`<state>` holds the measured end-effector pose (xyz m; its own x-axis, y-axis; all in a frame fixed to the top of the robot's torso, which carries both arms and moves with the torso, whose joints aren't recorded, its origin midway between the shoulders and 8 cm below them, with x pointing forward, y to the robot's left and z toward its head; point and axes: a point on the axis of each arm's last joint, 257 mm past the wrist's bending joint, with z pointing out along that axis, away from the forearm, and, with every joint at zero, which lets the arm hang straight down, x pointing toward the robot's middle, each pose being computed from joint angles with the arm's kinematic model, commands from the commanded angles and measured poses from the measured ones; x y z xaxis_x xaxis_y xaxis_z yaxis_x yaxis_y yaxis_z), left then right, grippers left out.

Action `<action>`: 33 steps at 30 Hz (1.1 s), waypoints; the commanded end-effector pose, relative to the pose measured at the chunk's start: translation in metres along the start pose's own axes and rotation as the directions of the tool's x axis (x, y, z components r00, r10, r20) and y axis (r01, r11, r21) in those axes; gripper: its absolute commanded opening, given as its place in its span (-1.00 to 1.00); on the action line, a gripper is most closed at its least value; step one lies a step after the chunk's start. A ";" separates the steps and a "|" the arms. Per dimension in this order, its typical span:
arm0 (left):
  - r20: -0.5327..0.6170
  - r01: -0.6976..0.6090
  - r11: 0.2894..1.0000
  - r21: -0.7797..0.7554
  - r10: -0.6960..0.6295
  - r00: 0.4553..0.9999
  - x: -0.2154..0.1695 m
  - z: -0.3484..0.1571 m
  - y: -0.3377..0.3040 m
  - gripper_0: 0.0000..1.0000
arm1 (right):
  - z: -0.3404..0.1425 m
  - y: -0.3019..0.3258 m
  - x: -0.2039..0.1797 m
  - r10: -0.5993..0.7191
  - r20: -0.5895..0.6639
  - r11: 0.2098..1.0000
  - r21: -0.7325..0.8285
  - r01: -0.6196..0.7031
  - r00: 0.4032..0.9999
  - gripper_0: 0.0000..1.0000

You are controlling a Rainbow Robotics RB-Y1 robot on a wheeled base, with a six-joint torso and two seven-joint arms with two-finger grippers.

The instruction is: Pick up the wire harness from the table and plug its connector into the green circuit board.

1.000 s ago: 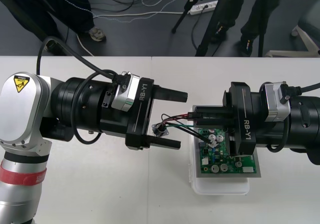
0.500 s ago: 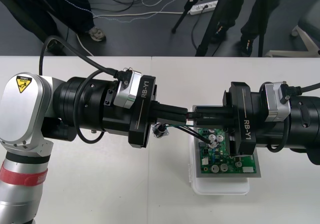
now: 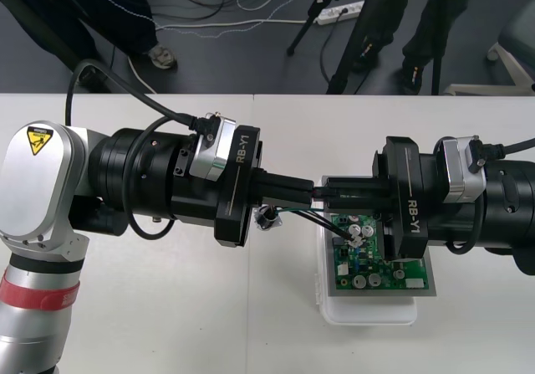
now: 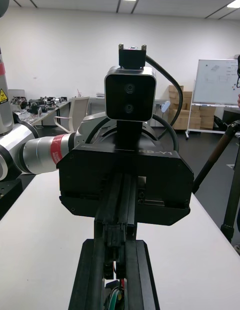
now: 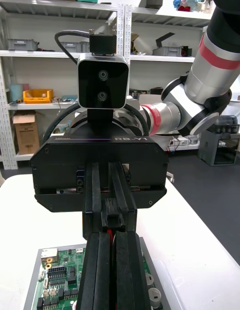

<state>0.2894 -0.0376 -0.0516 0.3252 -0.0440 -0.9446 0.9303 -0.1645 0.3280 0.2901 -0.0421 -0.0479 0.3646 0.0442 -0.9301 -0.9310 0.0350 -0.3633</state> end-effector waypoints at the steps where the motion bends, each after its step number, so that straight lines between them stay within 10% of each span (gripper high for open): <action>1: 0.062 -0.105 0.994 -0.016 0.105 0.993 -0.033 0.012 0.009 -0.99 | 0.010 0.003 -0.015 -0.037 0.028 0.999 -0.025 0.038 0.999 -1.00; 3: 0.063 -0.103 0.995 -0.016 0.104 0.993 -0.033 0.012 0.009 -0.99 | 0.010 0.002 -0.014 -0.031 0.032 0.999 -0.022 0.032 0.999 -0.82; 8: 0.061 -0.103 0.995 -0.016 0.103 0.993 -0.033 0.011 0.009 -0.99 | 0.008 -0.001 -0.013 -0.021 0.035 1.000 -0.014 0.021 0.999 0.95; 33: 0.032 -0.098 0.994 -0.044 0.100 0.995 -0.025 -0.021 0.009 -1.00 | -0.003 -0.008 -0.008 0.012 0.031 1.000 0.004 -0.012 0.999 1.00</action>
<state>0.2842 -0.0300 -0.0421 0.3117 -0.0802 -0.9468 0.9306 -0.1753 0.3213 0.2963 -0.0468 -0.0459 0.3304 0.0668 -0.9415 -0.9434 0.0529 -0.3273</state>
